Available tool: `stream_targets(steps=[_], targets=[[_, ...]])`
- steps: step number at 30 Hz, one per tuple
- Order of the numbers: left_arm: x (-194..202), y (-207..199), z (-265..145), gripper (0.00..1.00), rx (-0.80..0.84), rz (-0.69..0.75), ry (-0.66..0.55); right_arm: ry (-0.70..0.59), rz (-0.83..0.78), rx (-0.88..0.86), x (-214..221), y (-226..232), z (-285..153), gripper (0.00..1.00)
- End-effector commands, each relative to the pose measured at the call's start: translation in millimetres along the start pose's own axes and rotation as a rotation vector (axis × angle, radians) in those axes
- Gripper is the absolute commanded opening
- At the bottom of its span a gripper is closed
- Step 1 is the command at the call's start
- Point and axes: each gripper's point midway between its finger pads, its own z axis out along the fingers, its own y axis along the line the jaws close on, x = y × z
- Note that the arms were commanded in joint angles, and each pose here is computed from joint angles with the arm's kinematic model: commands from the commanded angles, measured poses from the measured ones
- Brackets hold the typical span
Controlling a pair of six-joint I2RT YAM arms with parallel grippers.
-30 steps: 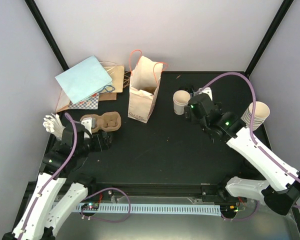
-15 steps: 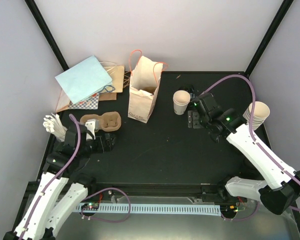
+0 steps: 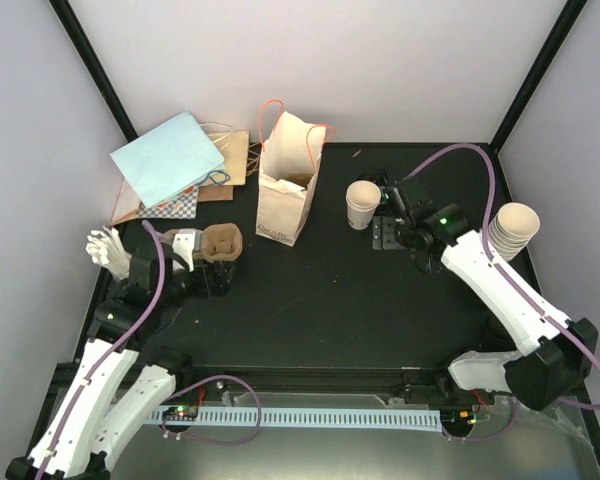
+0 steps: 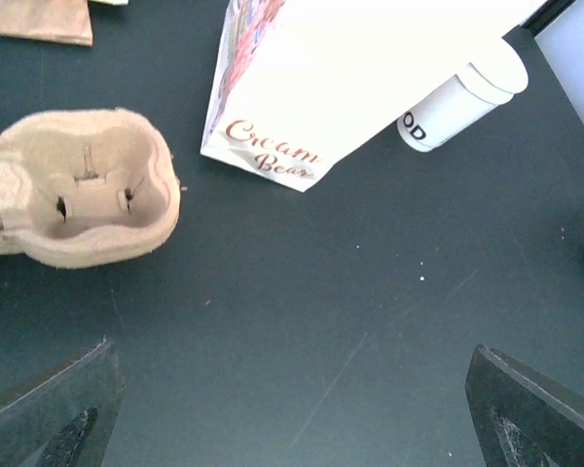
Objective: Pack the takeout coffee
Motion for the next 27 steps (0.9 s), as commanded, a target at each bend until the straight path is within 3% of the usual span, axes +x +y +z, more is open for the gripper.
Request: stream_targets(steps=[1,11,27], targets=[[-23.3,-13.0,-0.7,0.99,0.055,0.094,-0.088,-0.038,0.039,-0.051,-33.6,7.3,0.3,0.90],[-17.1,-10.1,9.1,0.99,0.059,0.108,-0.077,0.003,0.177,-0.029,-74.8,-11.0,25.5,0.86],[-13.0,-8.6,13.5,0.99,0.058,0.103,-0.055,0.056,0.207,-0.053,-137.1,-22.3,100.3,0.88]])
